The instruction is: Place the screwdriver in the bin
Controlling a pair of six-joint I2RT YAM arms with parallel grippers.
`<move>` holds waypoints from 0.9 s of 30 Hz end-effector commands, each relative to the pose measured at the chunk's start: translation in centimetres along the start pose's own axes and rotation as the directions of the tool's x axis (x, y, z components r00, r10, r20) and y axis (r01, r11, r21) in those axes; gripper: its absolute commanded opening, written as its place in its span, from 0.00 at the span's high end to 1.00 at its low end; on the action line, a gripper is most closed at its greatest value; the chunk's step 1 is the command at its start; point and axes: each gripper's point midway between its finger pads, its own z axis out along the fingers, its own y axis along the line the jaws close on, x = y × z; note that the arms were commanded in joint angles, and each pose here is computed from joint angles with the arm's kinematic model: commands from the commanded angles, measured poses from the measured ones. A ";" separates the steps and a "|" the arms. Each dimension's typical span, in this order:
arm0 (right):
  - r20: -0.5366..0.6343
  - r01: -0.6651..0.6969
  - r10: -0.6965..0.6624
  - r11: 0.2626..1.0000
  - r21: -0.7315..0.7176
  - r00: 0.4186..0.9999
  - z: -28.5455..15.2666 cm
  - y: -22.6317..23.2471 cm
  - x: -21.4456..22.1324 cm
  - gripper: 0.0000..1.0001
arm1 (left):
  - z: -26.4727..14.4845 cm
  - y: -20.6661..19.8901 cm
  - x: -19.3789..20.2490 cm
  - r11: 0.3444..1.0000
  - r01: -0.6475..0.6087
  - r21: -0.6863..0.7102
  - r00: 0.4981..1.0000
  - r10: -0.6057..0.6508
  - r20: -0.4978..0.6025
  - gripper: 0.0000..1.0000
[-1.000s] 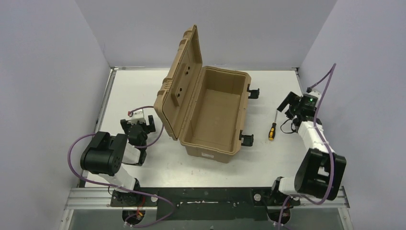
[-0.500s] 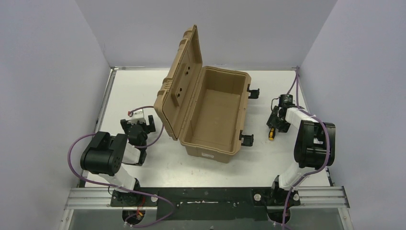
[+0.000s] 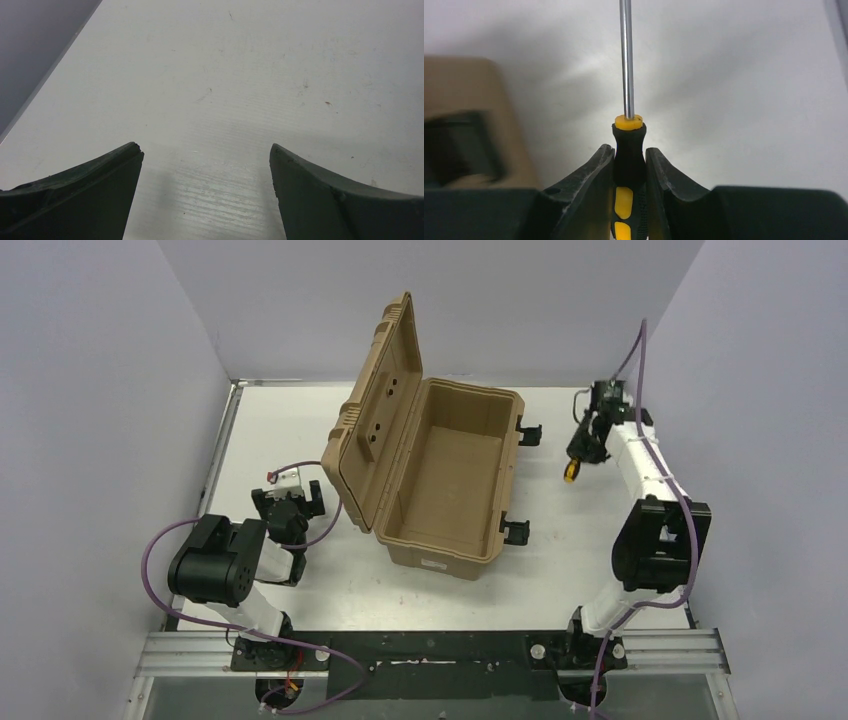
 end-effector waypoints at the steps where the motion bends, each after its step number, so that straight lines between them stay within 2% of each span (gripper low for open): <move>1: 0.287 0.016 0.038 0.983 -0.185 0.957 -12.5 7.9 -7.1 1.00 | 0.7 -0.2 -2.3 1.000 0.027 0.001 0.997 -0.027 0.075 0.03; 4: 0.368 0.097 0.012 0.956 -0.277 0.930 -16.8 14.7 -6.9 1.00 | 0.7 -0.3 -2.3 1.000 0.028 0.004 0.997 -0.028 0.075 0.03; 6: 0.382 0.177 -0.038 0.925 -0.337 0.923 -18.4 19.5 -4.9 1.00 | 0.7 -0.3 -2.3 1.000 0.028 0.004 0.997 -0.028 0.075 0.03; 9: 0.365 0.253 -0.103 0.885 -0.391 0.925 -18.3 24.5 -1.5 1.00 | 0.7 -0.3 -2.2 1.000 0.028 0.004 0.997 -0.029 0.073 0.03; 11: 0.323 0.290 -0.163 0.872 -0.395 0.932 -16.6 26.6 1.1 1.00 | 0.7 -0.4 -2.2 1.000 0.027 0.006 0.997 -0.028 0.072 0.03; 16: 0.223 0.365 -0.299 0.850 -0.381 0.928 -11.2 29.3 7.2 1.00 | 0.6 -0.4 -2.2 1.000 0.030 0.007 0.997 -0.031 0.073 0.03; 20: 0.115 0.387 -0.372 0.849 -0.360 0.921 -6.3 29.7 11.1 1.00 | 0.6 -0.4 -2.3 0.999 0.033 0.007 0.997 -0.034 0.073 0.03; 27: 0.031 0.434 -0.443 0.860 -0.269 0.896 -0.3 27.5 14.1 1.00 | 0.6 -0.4 -2.2 0.999 0.033 0.008 0.997 -0.033 0.071 0.03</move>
